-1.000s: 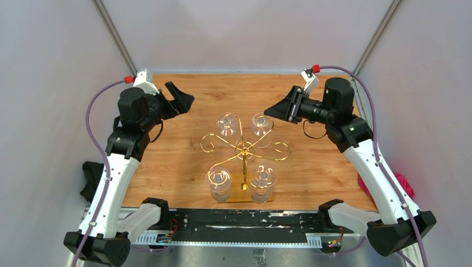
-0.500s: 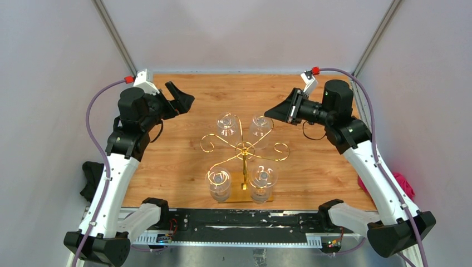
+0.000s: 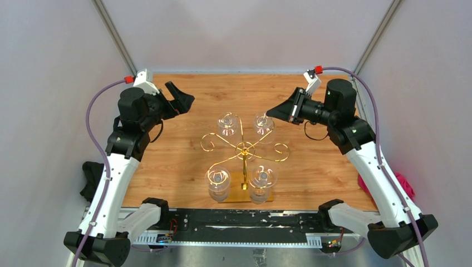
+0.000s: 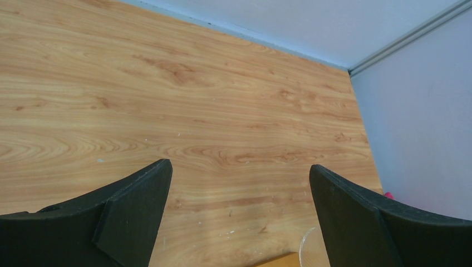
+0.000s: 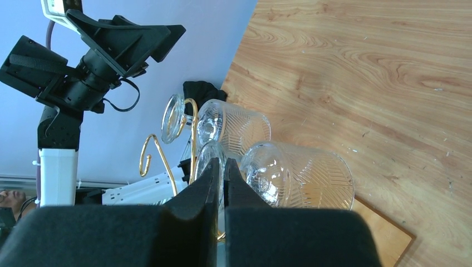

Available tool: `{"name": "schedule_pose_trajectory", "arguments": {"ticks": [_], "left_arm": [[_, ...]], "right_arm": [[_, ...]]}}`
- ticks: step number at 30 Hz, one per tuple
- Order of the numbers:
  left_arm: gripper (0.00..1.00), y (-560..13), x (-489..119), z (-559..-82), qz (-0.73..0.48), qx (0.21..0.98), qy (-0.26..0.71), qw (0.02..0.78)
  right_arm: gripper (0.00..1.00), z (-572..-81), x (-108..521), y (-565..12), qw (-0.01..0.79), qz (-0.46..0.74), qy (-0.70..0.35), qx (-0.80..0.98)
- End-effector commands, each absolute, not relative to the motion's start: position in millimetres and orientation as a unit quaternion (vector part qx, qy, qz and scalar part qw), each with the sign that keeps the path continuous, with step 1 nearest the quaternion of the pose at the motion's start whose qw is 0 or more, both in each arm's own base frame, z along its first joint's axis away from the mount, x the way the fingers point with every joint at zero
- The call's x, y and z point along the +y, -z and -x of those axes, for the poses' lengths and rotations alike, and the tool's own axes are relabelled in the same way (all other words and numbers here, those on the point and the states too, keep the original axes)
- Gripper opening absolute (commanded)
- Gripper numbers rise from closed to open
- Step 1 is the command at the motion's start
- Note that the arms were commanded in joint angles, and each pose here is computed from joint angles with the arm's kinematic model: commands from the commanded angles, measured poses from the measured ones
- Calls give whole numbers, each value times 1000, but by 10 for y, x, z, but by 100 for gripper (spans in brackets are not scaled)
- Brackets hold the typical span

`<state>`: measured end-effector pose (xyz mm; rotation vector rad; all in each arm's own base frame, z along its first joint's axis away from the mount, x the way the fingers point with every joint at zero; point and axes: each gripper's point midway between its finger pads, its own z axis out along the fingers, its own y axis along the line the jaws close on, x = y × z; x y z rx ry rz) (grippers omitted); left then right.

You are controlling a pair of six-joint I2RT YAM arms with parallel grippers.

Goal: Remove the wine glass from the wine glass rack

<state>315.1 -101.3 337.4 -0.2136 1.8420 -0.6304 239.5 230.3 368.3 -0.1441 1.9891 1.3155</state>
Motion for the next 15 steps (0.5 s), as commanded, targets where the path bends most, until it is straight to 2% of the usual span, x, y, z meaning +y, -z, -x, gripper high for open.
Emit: {"name": "schedule_pose_trajectory", "arguments": {"ticks": [1, 8, 15], "left_arm": [[100, -3320, -1055, -3136, 84, 783, 273, 553], [100, -3315, -1064, -3155, 84, 783, 274, 551], [100, -3327, -1102, -3164, 83, 782, 285, 548]], "right_arm": [[0, -2303, 2281, -3761, 374, 59, -509, 773], [0, -2274, 2161, -3822, 399, 28, -497, 770], [0, -2272, 2144, -3731, 387, 10, -494, 778]]}}
